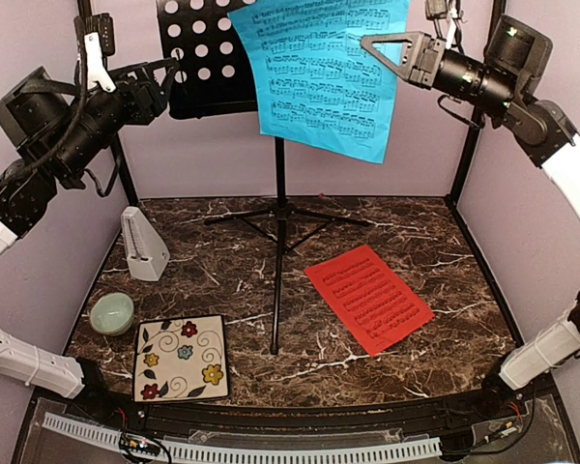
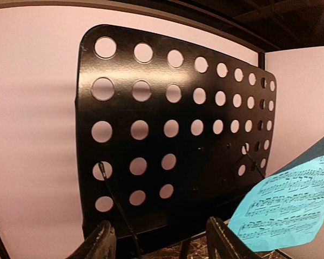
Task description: Set up the instrument practice props
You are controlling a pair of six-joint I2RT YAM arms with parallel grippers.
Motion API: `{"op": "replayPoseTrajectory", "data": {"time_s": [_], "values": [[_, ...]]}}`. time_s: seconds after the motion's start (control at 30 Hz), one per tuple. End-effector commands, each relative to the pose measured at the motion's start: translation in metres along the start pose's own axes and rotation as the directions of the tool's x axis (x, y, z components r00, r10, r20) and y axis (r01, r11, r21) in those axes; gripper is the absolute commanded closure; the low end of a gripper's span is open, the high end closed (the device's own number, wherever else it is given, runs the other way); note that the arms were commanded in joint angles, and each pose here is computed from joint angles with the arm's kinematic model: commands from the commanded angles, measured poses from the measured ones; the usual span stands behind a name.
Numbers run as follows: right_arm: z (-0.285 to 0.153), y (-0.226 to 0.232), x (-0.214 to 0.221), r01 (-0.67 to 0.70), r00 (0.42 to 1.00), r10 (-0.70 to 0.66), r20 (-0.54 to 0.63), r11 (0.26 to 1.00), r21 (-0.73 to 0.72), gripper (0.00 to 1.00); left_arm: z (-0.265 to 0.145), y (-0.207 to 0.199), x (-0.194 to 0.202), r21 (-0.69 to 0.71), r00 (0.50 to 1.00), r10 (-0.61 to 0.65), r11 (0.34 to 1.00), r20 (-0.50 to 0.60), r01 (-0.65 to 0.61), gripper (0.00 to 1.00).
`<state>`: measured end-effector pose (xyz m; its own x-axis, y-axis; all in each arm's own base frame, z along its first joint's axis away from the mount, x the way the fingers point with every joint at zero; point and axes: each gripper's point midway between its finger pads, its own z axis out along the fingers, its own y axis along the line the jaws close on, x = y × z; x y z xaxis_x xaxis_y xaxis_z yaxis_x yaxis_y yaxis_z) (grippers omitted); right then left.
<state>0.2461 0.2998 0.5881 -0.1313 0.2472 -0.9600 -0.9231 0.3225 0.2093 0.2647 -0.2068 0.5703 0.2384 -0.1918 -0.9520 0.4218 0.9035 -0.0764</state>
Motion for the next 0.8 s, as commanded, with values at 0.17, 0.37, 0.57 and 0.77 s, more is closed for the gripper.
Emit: {"op": "replayPoseTrajectory", "data": {"time_s": [0.17,0.37,0.57,0.77], "values": [[0.045,0.015,-0.037,-0.025,0.998,0.033,0.048,0.986,-0.165,1.0,0.028,0.03,0.016,-0.015,0.995,-0.019,1.0,-0.102,0.018,0.43],[0.072,-0.001,-0.042,-0.01,0.996,0.023,0.081,0.986,-0.165,1.0,0.041,0.04,0.028,-0.005,0.992,-0.033,0.999,-0.12,0.033,0.47],[0.085,-0.018,-0.044,0.029,0.991,-0.014,0.132,0.993,-0.115,1.0,0.054,0.049,0.028,0.018,0.993,-0.044,0.999,-0.113,0.047,0.53],[0.091,-0.026,-0.051,0.119,0.976,-0.105,0.189,0.991,-0.063,1.0,0.065,0.045,0.031,0.062,0.991,-0.059,0.996,-0.117,0.066,0.6]]}}
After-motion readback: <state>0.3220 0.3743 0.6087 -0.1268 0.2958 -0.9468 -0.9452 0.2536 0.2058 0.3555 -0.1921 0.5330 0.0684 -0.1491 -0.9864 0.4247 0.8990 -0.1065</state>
